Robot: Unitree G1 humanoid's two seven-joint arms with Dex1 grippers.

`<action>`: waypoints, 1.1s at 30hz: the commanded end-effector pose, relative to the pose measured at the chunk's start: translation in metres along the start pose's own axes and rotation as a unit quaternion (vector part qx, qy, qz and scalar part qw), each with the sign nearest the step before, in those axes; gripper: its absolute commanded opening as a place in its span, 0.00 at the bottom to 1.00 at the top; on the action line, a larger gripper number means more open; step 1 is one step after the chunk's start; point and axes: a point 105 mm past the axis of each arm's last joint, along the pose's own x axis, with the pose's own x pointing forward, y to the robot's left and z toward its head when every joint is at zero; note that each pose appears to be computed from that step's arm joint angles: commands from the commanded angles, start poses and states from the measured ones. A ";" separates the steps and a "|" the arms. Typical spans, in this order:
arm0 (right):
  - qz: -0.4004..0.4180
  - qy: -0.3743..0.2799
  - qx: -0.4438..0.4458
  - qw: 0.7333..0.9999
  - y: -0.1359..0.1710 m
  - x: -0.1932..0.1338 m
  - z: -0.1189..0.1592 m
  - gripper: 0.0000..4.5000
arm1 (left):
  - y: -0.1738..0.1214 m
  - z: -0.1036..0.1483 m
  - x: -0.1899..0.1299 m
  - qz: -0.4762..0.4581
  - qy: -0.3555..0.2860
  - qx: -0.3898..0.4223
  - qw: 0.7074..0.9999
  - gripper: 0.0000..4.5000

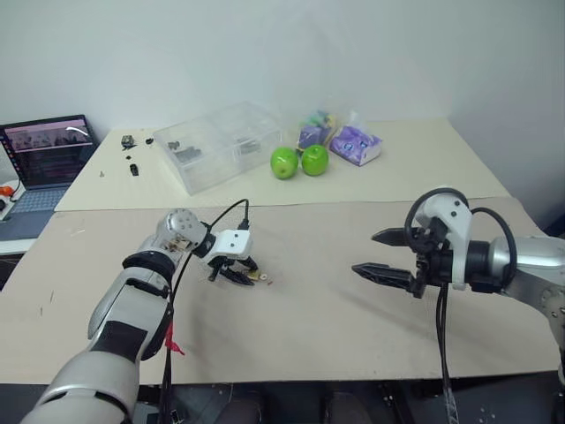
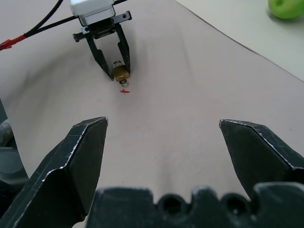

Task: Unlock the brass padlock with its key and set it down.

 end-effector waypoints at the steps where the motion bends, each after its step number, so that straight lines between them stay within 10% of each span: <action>1: -0.010 -0.017 -0.027 0.999 -0.002 -0.004 0.012 1.00 | 0.006 0.001 -0.001 0.024 0.001 0.000 1.000 0.27; 33: -0.042 -0.073 -0.202 0.976 0.013 0.042 0.013 1.00 | 0.050 0.139 -0.024 0.045 -0.163 0.098 0.981 0.27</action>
